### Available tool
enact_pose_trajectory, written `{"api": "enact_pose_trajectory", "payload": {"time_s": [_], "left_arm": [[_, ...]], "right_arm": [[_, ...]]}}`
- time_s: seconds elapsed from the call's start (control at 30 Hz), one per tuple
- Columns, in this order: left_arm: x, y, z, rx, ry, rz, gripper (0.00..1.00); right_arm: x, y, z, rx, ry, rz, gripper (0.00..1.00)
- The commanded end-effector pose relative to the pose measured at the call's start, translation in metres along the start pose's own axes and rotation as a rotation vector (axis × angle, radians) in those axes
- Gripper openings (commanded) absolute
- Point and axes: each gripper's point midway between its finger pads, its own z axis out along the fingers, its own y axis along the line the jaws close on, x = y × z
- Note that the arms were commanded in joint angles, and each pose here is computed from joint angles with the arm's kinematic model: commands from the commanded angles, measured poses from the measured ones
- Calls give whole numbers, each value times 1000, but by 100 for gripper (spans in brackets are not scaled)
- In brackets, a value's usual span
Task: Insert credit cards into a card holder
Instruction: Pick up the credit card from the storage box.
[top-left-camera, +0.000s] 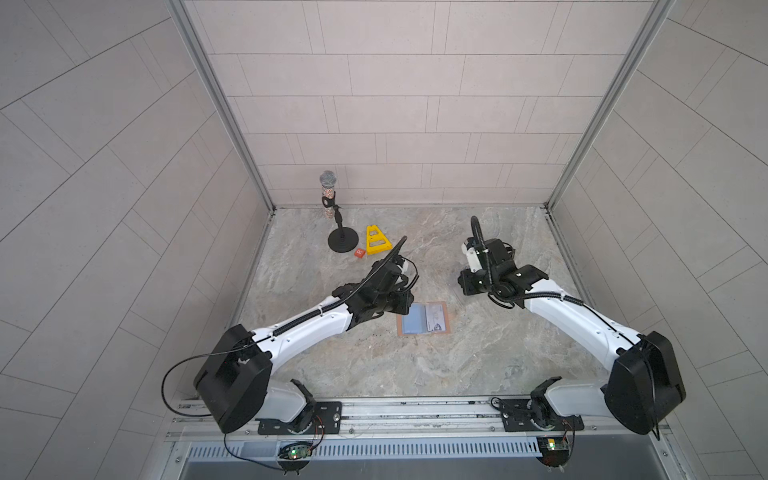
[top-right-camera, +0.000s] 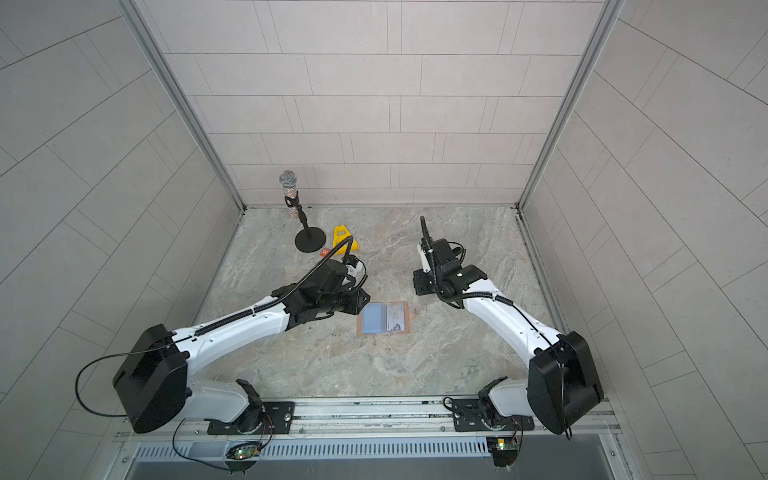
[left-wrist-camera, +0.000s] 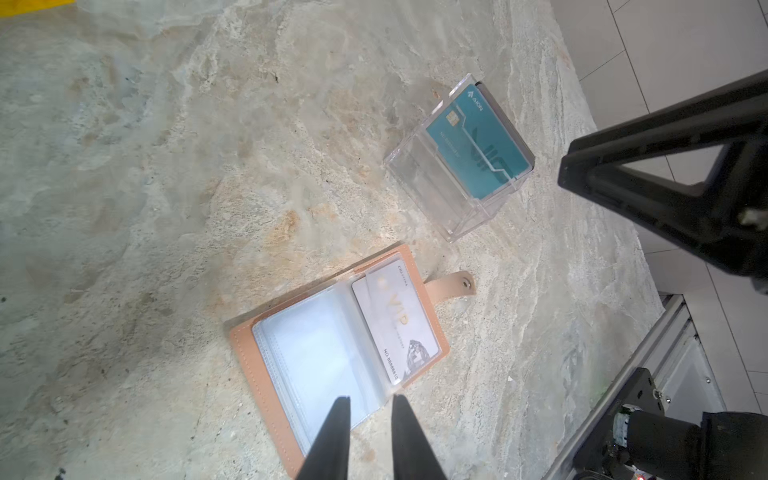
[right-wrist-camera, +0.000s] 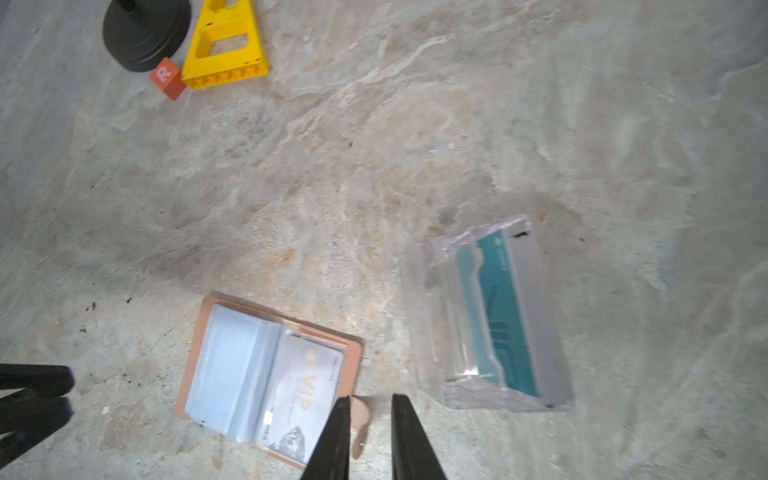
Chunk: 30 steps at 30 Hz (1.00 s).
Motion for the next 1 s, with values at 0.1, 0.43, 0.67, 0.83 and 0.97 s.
{"api": "enact_pose_trajectory", "payload": {"time_s": [0.1, 0.43, 0.67, 0.83, 0.97], "left_arm": [[-24, -17, 17, 29, 16, -25, 34], [-50, -36, 81, 72, 89, -132, 42], [-57, -54, 124, 146, 132, -200, 47], [-57, -58, 149, 151, 163, -254, 50], [-58, -56, 161, 143, 170, -277, 51]], "right_arm": [[-2, -35, -11, 37, 54, -25, 24], [-13, -67, 9, 52, 132, -20, 41], [-15, -69, 26, 27, 223, -51, 58], [-10, -74, 41, 23, 281, -50, 61], [-7, -74, 47, 13, 302, -51, 61]]}}
